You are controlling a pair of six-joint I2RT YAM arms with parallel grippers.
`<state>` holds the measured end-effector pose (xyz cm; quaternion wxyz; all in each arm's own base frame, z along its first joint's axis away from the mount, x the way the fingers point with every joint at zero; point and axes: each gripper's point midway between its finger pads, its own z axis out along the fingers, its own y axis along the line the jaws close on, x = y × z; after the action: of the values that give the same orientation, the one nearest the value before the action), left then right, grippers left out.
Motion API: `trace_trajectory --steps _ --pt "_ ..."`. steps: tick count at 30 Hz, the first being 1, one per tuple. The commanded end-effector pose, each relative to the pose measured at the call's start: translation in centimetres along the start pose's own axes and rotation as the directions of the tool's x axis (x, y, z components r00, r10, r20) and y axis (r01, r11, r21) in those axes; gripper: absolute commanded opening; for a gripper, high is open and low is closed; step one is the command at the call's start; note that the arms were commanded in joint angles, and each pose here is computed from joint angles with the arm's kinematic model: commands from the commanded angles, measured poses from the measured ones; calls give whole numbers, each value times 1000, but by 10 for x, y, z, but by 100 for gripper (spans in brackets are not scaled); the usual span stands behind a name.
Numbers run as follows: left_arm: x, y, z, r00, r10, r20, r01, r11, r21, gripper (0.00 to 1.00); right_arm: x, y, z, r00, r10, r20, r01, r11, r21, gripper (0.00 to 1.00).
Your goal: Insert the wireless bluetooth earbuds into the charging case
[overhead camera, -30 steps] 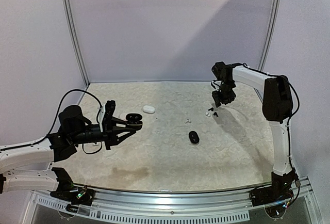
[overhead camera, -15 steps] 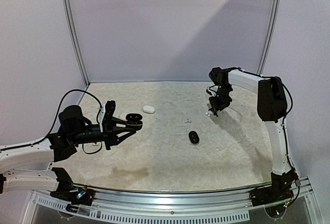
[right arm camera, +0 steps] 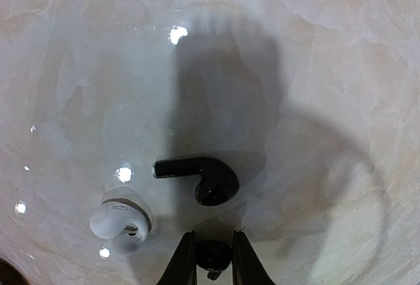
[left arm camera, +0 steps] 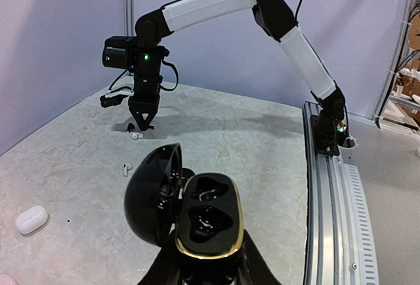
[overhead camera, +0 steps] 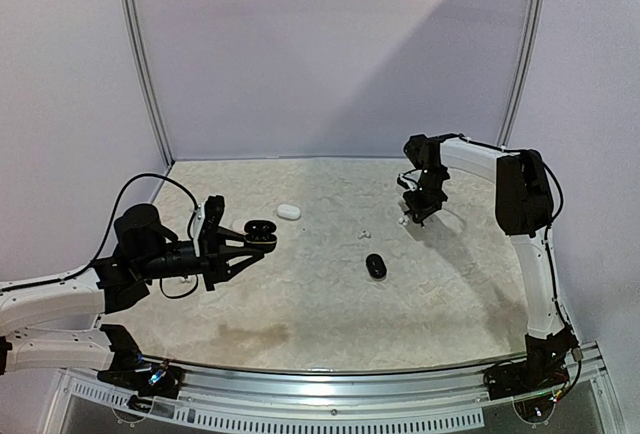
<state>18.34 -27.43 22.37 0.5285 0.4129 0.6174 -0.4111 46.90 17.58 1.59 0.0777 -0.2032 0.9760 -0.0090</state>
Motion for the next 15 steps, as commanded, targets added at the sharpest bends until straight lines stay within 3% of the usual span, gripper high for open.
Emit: trace_trajectory --steps 1,10,15 --pt "-2 -4 2 1000 22 7 -22 1000 17 0 4 5 10 999 -3 -33 2 1000 -27 14" --pt "-7 0 2 998 55 24 -54 998 -8 0 0 5 -23 1000 4 8 -4 999 -32 0" --pt "-22 9 0 973 220 69 -215 974 -78 0 -22 30 -83 981 5 196 21 991 -130 0"
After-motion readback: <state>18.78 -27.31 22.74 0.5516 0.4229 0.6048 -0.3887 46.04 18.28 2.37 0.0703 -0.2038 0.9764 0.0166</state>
